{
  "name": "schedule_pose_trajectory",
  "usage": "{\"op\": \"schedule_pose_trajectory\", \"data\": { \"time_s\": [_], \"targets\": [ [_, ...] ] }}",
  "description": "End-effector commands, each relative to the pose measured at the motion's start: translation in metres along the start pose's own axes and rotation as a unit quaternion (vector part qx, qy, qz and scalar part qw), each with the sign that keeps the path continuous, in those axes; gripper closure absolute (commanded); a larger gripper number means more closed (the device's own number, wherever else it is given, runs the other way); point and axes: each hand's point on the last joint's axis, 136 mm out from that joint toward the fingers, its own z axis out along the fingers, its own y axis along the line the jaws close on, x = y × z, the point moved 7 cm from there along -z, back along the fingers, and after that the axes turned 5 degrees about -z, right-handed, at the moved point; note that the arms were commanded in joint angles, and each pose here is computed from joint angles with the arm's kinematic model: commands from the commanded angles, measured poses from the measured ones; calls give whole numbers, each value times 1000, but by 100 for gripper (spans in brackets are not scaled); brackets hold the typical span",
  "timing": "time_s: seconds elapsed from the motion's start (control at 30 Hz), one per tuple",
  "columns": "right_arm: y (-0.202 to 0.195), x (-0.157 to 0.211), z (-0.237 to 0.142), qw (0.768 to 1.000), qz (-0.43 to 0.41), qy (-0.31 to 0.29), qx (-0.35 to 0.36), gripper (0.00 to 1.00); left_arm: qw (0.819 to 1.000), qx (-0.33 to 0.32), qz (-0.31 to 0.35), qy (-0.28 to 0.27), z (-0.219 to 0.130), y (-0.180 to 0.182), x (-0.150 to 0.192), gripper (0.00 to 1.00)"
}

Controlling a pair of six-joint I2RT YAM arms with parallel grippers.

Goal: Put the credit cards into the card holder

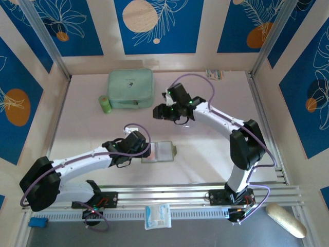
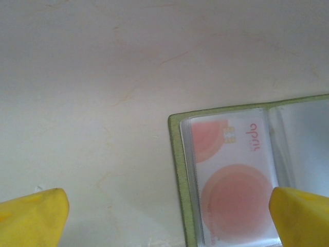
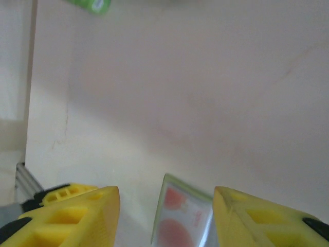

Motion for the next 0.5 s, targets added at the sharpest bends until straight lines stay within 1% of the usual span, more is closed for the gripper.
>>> {"op": "schedule_pose_trajectory", "data": {
  "time_s": [0.0, 0.13, 0.23, 0.47],
  "targets": [
    [-21, -15, -23, 996, -38, 6, 79, 49, 1000, 4, -7, -2, 4, -1, -2, 0],
    [-37, -47, -30, 990, -48, -11, 130, 49, 1000, 3, -5, 1, 7, -1, -1, 0],
    [-50, -66, -26, 984, -55, -12, 167, 51, 1000, 3, -3, 2, 9, -2, -1, 0],
    [-74, -103, 2, 963, -98, 6, 249, 57, 1000, 5, -4, 16, 16, -6, 0, 0]
  ]
}}
